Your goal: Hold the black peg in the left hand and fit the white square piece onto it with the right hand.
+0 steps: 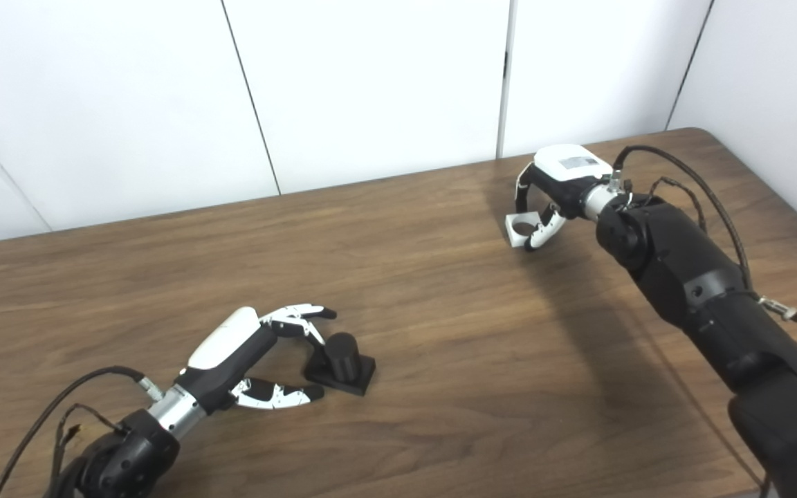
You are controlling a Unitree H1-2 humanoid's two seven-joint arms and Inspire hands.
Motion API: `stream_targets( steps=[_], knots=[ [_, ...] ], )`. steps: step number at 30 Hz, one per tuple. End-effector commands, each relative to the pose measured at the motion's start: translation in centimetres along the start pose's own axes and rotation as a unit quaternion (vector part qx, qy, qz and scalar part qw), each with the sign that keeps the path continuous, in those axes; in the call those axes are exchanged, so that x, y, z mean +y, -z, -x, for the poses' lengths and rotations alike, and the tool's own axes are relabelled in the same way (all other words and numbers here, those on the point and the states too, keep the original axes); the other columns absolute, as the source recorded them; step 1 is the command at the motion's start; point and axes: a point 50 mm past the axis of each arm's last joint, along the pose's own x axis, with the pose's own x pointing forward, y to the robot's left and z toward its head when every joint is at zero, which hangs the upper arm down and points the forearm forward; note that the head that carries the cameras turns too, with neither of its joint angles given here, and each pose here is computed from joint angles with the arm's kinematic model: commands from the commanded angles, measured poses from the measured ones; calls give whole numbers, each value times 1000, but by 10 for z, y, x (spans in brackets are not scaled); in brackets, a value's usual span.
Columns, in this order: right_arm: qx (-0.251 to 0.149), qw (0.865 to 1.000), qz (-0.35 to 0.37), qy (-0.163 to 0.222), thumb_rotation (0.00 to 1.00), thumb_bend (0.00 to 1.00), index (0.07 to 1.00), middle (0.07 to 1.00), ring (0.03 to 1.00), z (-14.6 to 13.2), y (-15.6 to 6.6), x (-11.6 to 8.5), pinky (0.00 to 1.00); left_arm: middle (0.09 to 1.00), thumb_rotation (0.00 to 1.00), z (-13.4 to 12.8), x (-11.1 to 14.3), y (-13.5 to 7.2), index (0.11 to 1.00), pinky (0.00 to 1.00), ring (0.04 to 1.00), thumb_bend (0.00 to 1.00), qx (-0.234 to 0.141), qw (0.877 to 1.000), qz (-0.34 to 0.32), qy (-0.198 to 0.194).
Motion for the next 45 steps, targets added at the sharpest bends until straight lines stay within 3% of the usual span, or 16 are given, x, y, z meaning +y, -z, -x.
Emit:
stream_targets(
  steps=[1,13,19,26,36,45],
  knots=[
    [6,999,12,36,137,517,487,773,830,1,12,-28,889,852,62,23,-25,21,495,729,876,521,60,996,-2,72],
    [-1,999,6,45,136,518,487,766,823,4,12,-26,875,848,64,22,-28,22,494,729,867,521,61,996,3,72],
    [-24,996,-4,82,135,520,486,754,819,9,6,-27,875,851,63,21,-30,22,494,743,872,521,64,995,6,74],
    [-48,991,-5,125,134,520,484,752,827,20,-1,-46,891,850,64,19,-30,22,494,734,872,520,59,996,3,70],
    [-116,978,11,175,141,517,483,758,832,44,-22,-77,900,849,65,15,-30,23,494,727,878,521,59,996,-1,69],
    [-188,968,12,166,138,517,481,766,839,63,-57,-89,898,846,65,13,-29,22,494,732,874,521,54,996,-1,65]
  ],
)
